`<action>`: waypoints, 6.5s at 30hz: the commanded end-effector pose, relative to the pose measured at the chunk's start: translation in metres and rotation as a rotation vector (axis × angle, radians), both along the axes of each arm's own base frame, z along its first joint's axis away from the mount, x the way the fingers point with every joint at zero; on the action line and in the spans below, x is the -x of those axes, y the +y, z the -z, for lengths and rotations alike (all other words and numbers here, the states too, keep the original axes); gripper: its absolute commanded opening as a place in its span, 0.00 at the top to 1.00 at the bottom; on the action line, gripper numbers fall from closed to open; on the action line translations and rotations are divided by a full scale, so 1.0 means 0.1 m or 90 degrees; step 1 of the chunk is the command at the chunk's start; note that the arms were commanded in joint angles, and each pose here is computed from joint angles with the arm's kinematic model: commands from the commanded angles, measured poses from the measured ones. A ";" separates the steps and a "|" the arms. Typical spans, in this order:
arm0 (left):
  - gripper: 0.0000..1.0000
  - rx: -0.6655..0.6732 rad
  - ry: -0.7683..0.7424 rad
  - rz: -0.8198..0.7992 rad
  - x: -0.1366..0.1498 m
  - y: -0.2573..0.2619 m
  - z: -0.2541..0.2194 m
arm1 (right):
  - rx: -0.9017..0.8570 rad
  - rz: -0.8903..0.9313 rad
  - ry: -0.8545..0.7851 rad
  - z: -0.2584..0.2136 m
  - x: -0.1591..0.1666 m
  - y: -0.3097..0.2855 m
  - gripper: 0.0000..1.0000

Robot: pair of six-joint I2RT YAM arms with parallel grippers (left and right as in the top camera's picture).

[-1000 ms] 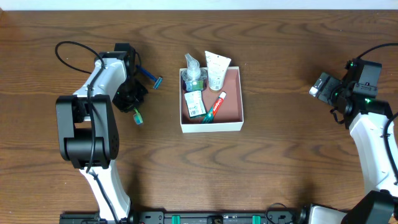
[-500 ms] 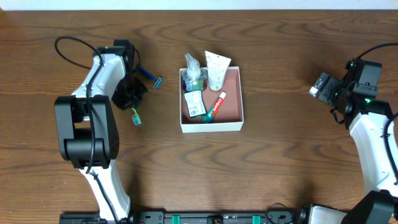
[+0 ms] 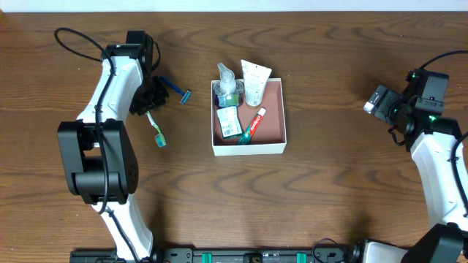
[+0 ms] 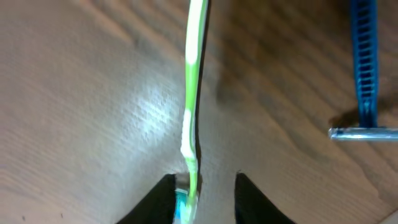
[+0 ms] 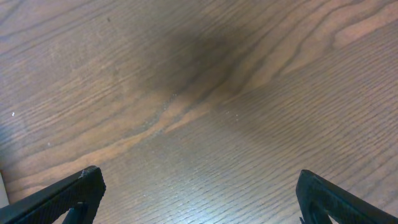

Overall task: Pack container
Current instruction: 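Grasp the green toothbrush handle with the left gripper, then lift the toothbrush and carry it over the box with left gripper, then lower the toothbrush into the box and open the left gripper, then withdraw the left gripper to the blue razor left of box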

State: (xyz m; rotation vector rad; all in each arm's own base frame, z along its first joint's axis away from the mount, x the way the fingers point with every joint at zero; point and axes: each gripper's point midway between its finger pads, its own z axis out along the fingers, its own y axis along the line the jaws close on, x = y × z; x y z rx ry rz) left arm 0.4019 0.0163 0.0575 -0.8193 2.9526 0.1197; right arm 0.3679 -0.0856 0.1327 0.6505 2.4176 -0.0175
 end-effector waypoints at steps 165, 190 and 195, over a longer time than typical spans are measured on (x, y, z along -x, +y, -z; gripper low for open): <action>0.42 -0.062 -0.364 0.136 -0.73 -0.91 -1.51 | 0.012 0.006 -0.014 -0.10 -0.01 -0.06 0.01; 0.48 0.021 -0.179 0.053 -0.83 -0.79 -0.14 | 0.012 0.006 -0.014 -0.10 -0.01 -0.06 0.01; 0.48 0.017 -0.138 0.049 -0.75 -0.78 0.07 | 0.012 0.006 -0.014 -0.10 -0.01 -0.06 0.01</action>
